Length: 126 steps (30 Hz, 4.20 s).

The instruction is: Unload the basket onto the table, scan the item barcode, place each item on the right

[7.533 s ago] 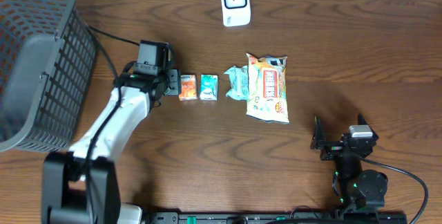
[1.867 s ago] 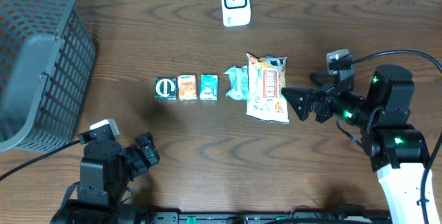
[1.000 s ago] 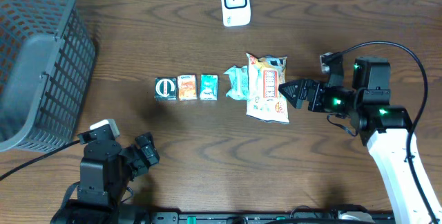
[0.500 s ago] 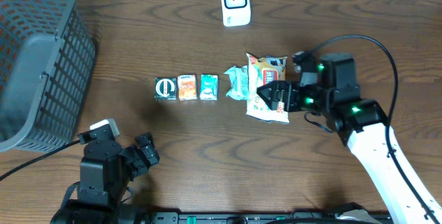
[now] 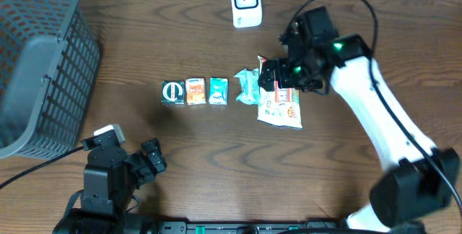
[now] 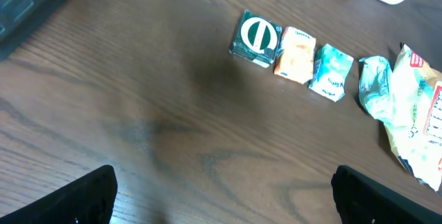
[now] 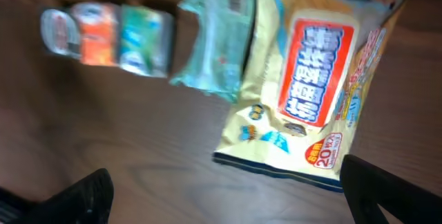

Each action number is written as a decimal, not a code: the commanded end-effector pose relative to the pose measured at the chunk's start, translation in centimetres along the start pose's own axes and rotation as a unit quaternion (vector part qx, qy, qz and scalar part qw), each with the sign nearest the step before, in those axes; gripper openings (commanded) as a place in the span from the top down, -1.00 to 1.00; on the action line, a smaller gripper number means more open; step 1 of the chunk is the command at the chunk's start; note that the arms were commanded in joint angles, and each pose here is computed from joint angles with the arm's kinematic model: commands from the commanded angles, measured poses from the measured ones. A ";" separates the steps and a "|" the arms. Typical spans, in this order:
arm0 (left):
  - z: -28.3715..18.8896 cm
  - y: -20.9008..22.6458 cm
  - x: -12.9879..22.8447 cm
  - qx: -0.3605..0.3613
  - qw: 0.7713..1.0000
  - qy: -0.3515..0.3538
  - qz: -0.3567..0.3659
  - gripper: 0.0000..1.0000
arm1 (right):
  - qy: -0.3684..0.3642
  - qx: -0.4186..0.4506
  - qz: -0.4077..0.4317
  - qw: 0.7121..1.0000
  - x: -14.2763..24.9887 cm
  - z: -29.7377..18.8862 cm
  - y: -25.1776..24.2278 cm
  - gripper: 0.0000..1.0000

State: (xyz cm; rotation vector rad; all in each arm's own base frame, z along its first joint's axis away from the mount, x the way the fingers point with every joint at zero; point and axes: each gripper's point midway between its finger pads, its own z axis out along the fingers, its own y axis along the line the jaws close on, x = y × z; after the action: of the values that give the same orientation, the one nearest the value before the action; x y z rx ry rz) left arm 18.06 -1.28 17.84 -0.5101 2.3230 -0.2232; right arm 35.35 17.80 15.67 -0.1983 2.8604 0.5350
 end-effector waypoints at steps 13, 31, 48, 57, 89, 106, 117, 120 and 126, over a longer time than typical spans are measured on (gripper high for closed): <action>-0.1 0.0 -0.2 0.000 1.000 -0.005 0.000 -0.95 | 0.008 0.019 -0.012 1.000 -0.9 2.6 -0.8 0.15; -0.1 0.0 -0.2 0.000 1.000 -0.005 0.000 -0.96 | -0.069 0.018 -0.016 0.997 -3.3 7.0 0.0 0.98; -0.1 0.0 -0.2 0.000 1.000 -0.005 0.000 -0.95 | -0.033 0.028 -0.010 0.999 -2.3 10.4 -0.8 0.98; -0.1 0.0 -0.1 0.000 1.000 -0.004 0.000 -0.95 | -0.019 0.034 -0.011 0.999 -2.0 13.6 -1.2 0.98; -0.1 0.0 -0.2 0.000 1.000 -0.005 0.000 -0.95 | -0.002 0.059 -0.063 0.996 -0.6 15.4 2.4 0.98; -0.1 0.0 -0.1 0.000 1.000 -0.004 0.000 -0.95 | -0.013 0.051 -0.074 0.996 -1.2 17.2 3.3 0.95; -0.1 0.0 -0.2 0.000 1.000 -0.005 0.000 -0.95 | -0.006 0.007 -0.078 0.997 -0.2 19.4 6.3 0.94; -0.1 0.0 -0.2 0.000 1.000 -0.005 0.000 -0.95 | -0.013 0.003 -0.081 0.997 -0.5 19.3 6.6 0.93; -0.1 0.0 -0.2 0.000 1.000 -0.005 0.000 -0.95 | -0.016 0.003 -0.079 0.997 -1.3 18.4 7.1 0.93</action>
State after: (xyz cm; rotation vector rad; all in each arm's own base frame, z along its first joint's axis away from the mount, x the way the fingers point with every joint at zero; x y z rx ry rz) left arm 18.06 -1.28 17.84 -0.5101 2.3230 -0.2232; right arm 38.43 30.49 0.77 -0.4158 2.7915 0.4668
